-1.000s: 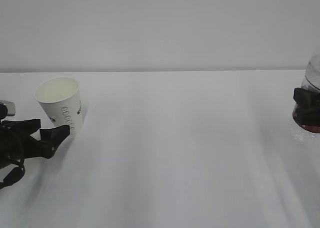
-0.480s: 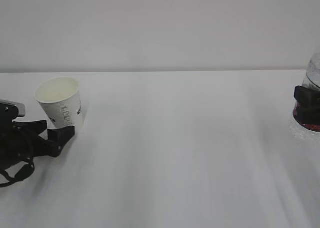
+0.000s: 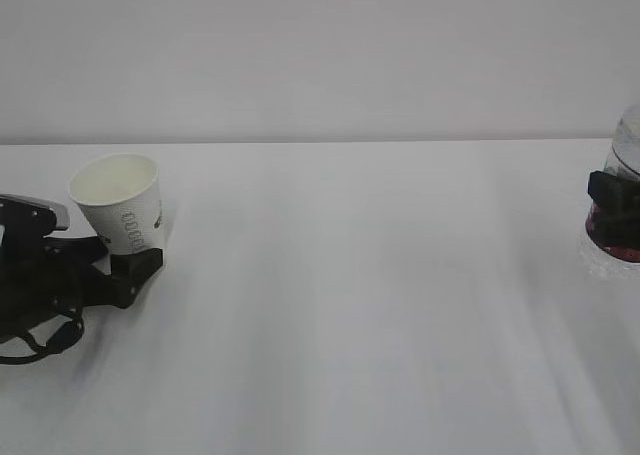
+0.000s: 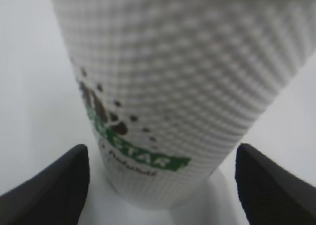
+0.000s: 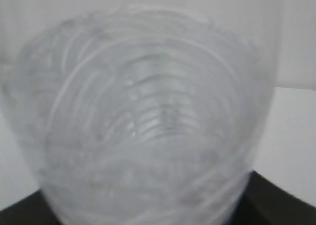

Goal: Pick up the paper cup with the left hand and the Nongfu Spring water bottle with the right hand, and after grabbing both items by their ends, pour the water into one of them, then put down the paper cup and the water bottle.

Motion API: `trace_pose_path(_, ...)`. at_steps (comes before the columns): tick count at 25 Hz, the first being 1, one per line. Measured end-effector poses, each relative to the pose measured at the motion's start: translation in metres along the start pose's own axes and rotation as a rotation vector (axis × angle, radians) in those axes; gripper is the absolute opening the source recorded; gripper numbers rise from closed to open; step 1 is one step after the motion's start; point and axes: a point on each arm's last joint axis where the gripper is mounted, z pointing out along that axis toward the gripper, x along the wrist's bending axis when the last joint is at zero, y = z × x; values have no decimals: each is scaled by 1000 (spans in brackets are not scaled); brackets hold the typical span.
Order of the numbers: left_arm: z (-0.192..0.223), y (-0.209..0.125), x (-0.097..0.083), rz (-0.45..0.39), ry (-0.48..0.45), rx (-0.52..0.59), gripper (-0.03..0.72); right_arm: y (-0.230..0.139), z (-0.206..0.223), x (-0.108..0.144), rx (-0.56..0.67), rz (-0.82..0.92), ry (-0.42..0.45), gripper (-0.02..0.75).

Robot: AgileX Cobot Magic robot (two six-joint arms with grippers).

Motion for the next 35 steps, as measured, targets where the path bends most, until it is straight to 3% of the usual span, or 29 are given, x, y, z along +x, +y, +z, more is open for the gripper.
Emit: trace_pose_path(35,26,14,4,44,-75,-69,692,-1,1,-1,6,15,-12,445)
